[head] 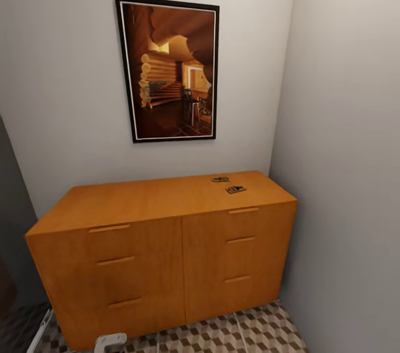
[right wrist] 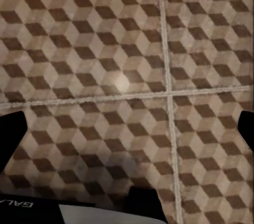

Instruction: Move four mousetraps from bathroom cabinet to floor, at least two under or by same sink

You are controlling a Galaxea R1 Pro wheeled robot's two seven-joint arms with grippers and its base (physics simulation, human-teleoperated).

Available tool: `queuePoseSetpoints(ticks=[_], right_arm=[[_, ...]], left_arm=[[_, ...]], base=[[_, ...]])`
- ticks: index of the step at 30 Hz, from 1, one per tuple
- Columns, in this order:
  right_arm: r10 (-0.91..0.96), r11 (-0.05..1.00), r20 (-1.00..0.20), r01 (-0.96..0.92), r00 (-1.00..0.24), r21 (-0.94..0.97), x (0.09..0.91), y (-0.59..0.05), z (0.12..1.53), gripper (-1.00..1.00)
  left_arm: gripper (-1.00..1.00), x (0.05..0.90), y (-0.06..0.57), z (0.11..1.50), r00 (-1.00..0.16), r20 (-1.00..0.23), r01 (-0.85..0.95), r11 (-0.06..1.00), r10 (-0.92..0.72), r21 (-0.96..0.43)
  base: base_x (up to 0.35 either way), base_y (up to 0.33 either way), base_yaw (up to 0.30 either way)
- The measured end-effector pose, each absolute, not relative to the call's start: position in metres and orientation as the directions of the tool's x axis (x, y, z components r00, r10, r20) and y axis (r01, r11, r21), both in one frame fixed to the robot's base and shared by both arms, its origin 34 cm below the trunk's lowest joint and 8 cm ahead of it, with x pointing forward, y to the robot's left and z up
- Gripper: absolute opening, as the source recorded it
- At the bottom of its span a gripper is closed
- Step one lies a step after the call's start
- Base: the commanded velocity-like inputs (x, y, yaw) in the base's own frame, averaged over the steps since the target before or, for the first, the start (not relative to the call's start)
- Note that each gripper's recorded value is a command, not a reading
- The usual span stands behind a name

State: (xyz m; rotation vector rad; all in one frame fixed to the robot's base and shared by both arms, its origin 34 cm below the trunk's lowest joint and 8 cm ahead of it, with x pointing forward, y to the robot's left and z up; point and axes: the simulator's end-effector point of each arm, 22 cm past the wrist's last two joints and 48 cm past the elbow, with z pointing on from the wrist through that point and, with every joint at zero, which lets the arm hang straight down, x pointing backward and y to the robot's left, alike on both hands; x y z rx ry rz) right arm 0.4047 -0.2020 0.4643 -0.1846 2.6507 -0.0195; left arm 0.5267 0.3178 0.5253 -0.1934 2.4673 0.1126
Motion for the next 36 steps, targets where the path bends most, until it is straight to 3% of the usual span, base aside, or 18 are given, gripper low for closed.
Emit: queuePoseSetpoints(ticks=[13, 36], right_arm=[[-0.134, 0.991, -0.464, -0.127, -0.876, -0.046, 0.4048, -0.202, 0.4642, 1.0], [-0.135, 0.991, -0.463, -0.129, -0.876, -0.045, 0.4047, -0.2016, 0.4641, 1.0]], left_arm=[[1.0, 0.5265, 0.3191, 0.5253, -0.777, -0.62, -0.171, 0.985, -0.111, 0.038], [1.0, 0.5264, 0.3193, 0.5252, -0.777, -0.62, -0.172, 0.984, -0.111, 0.039]], base=[[0.117, -0.075, 0.0], [0.008, -0.004, 0.0]])
